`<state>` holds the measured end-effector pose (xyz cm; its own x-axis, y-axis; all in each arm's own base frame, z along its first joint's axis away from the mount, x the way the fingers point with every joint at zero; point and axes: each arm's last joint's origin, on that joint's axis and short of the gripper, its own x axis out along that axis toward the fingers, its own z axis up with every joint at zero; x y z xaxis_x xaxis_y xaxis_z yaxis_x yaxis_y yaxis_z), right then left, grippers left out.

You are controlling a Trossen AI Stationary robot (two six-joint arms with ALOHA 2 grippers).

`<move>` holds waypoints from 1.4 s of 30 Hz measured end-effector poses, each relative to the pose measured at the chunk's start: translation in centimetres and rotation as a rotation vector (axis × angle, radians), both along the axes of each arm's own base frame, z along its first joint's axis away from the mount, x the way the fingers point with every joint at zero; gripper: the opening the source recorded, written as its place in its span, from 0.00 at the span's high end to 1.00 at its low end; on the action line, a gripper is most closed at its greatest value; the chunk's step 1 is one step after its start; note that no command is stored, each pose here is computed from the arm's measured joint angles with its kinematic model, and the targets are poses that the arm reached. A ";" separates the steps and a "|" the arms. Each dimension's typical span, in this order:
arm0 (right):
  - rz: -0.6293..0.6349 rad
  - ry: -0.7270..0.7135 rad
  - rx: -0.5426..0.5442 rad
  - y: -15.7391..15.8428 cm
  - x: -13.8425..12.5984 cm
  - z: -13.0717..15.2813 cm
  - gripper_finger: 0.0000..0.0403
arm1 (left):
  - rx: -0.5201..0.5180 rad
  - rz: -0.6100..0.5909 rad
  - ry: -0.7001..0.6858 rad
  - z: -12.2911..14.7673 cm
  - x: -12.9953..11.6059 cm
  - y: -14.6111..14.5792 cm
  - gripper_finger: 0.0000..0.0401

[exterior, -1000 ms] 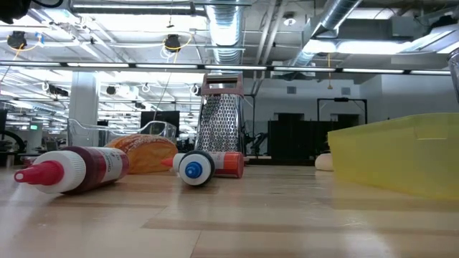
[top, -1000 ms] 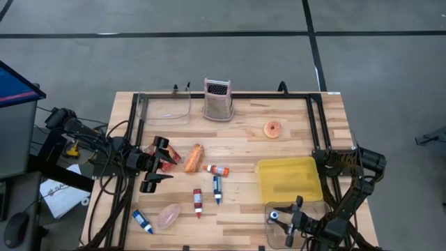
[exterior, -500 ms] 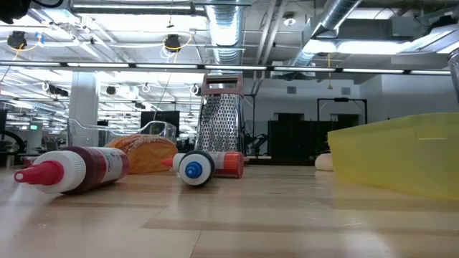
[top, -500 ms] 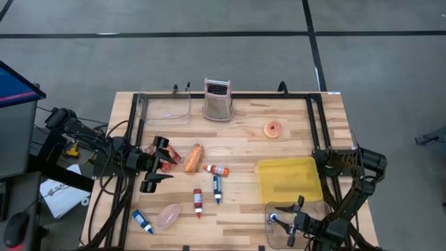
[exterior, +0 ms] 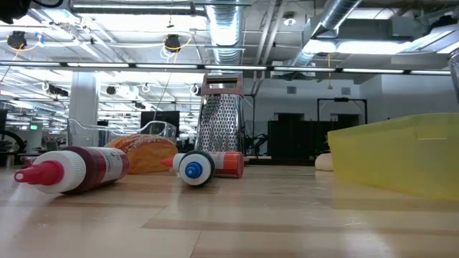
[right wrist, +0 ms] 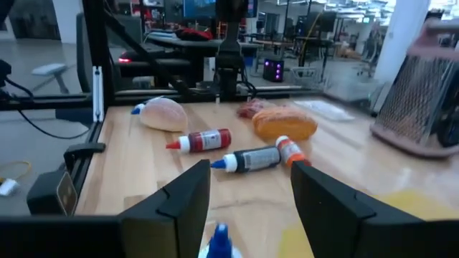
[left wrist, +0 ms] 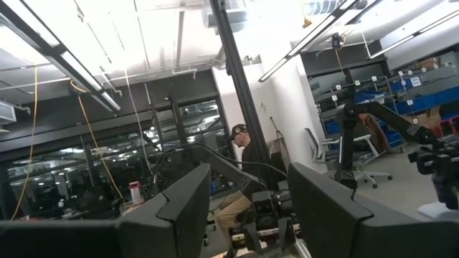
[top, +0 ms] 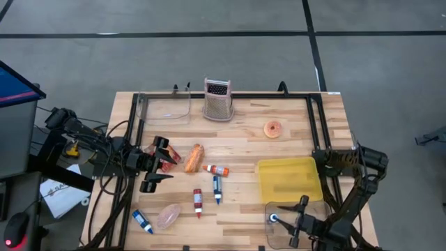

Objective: Pick & Place Food Item
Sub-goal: Put the right blue food coloring bottle into the bottom transparent bin

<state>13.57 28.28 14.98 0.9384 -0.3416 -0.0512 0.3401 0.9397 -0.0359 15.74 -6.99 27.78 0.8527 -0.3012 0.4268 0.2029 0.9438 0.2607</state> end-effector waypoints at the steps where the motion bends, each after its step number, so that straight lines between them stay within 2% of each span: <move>1: 0.000 0.003 -0.008 0.0 0.1 0.6 0.54 | 0.001 -0.002 0.000 0.0 0.0 0.0 0.55; 6: -0.003 0.045 -0.012 -0.4 0.7 5.5 0.54 | 0.002 -0.005 -0.003 0.0 0.0 0.0 0.55; 9: 0.029 0.162 0.021 -1.1 2.0 8.8 0.53 | 0.002 -0.003 -0.009 0.1 0.0 0.0 0.55; 13: 0.147 0.313 0.090 -2.6 5.2 11.9 0.54 | 0.000 -0.004 -0.014 0.1 -0.1 0.0 0.55; 16: 0.274 0.419 0.052 -4.2 7.9 12.9 0.56 | 0.007 -0.018 -0.017 0.1 -0.1 0.0 0.55; 22: 0.567 0.688 -0.266 -7.3 12.4 11.0 0.60 | 0.013 -0.025 -0.019 0.1 -0.1 -0.1 0.55; 26: 0.687 0.701 -0.401 -8.6 14.8 10.1 0.63 | 0.016 -0.023 -0.016 0.1 -0.1 -0.1 0.55; 31: 0.764 0.646 -0.575 -9.6 17.3 9.2 0.65 | 0.018 -0.023 -0.017 0.1 -0.1 -0.1 0.55; 42: 0.821 0.624 -0.752 -10.1 21.5 4.6 0.69 | 0.017 -0.022 -0.017 0.1 -0.1 -0.1 0.55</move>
